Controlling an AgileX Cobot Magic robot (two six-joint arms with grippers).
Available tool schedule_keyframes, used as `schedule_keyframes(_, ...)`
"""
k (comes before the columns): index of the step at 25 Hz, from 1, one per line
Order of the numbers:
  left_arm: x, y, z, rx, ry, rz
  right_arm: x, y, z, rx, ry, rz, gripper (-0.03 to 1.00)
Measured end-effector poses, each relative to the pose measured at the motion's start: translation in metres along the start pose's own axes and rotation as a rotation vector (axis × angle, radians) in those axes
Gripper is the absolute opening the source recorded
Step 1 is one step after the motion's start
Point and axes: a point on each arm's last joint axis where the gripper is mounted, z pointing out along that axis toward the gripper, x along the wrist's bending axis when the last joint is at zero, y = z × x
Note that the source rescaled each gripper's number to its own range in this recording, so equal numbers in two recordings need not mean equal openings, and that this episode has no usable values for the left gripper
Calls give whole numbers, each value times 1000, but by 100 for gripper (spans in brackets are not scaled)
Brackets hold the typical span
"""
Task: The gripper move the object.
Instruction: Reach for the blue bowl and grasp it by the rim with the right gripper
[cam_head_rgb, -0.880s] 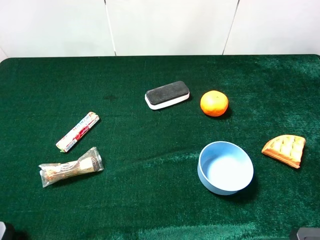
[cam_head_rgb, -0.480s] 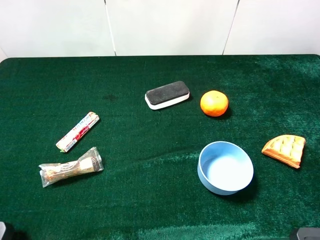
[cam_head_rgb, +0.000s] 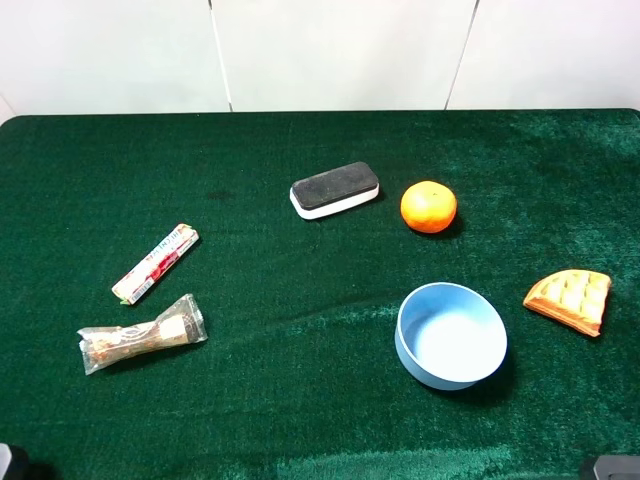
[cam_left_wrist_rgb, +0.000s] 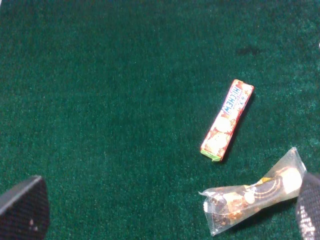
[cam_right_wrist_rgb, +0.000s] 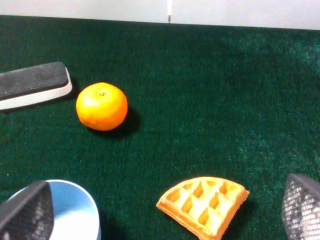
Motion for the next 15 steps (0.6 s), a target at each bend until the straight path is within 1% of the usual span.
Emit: schedule_keyframes(15,0,0,0,0,0,0,1,0,0,-2,8,5,100)
